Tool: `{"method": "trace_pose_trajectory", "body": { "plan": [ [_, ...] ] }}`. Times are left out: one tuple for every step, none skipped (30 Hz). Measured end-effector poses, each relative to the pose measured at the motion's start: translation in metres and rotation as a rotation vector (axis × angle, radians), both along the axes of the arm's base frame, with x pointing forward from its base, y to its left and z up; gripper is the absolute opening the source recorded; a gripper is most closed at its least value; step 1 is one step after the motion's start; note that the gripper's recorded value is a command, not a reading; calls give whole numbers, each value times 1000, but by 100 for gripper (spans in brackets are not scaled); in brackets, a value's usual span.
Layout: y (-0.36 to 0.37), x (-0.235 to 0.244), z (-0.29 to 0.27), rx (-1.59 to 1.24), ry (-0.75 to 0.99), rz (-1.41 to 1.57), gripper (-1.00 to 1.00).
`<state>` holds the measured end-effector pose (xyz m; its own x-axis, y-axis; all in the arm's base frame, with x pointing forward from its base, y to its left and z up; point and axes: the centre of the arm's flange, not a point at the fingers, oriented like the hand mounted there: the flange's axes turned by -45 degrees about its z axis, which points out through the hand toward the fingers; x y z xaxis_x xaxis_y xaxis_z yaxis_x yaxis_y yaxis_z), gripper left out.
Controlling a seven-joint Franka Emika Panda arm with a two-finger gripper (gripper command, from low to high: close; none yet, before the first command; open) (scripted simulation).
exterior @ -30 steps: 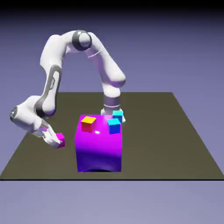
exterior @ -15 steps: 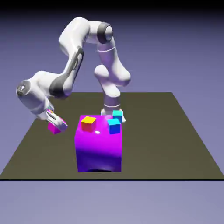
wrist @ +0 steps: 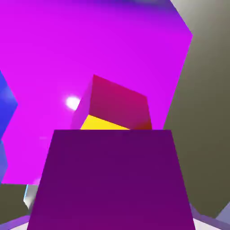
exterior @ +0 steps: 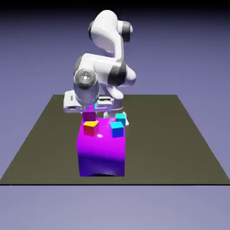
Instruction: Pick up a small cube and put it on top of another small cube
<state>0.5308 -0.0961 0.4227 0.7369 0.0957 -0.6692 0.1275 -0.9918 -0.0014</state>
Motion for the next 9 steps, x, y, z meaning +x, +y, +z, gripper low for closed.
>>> {"method": "trace_pose_trajectory", "body": {
  "plan": [
    [-1,-5,-9,0,0,0,-100],
    [-2,-9,-19,-1,0,0,-100],
    [-3,-15,-28,-1,1,0,-100],
    [-3,-20,-37,-1,1,0,-100],
    [-4,-26,-46,-1,1,0,-100],
    [-4,-32,-55,0,1,0,-100],
    [-4,-33,-57,0,1,0,100],
    [-5,-33,-57,-1,1,1,100],
    [-5,-33,-57,-1,1,1,100]
  ]
}}
